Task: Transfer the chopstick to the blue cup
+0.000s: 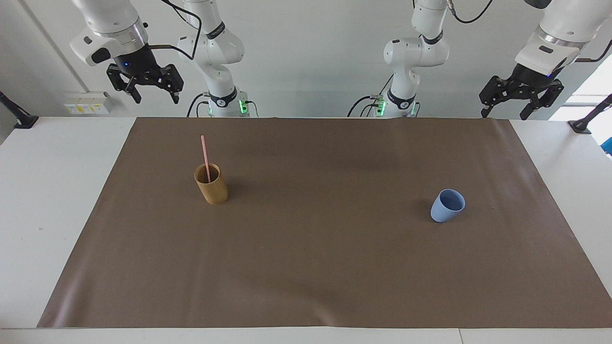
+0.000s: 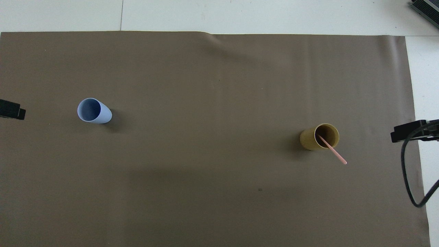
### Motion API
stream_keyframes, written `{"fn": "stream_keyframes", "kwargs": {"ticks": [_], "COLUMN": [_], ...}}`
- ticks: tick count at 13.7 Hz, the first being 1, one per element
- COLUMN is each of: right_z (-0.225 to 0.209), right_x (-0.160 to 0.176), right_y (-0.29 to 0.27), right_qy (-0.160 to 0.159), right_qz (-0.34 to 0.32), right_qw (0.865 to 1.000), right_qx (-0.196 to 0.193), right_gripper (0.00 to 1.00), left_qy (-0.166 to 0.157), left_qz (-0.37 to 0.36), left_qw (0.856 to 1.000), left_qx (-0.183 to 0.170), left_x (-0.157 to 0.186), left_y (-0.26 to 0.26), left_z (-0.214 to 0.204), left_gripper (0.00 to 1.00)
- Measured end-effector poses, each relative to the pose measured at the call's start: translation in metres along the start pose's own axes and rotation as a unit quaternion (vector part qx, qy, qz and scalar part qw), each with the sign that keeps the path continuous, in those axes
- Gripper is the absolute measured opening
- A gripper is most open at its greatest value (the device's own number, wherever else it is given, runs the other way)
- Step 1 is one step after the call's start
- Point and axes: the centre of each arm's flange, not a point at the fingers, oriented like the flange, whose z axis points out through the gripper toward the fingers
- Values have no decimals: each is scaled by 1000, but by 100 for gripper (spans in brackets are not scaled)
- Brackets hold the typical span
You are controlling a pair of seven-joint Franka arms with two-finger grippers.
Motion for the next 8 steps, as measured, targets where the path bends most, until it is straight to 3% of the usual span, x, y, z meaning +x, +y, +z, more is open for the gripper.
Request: {"fn": "stream_keyframes", "kwargs": {"ticks": [8], "right_z": [0], "right_x": [-2], "right_y": [0], "right_qy": [-1], "right_qz": [0], "right_qw": [1000], "right_qx": [0], "right_gripper": [100], "left_qy": [0], "left_qz": [8], "left_qw": [1000], "left_qx": [0], "left_x": [1], "left_y": [8], "left_z": [0], "left_gripper": [100]}}
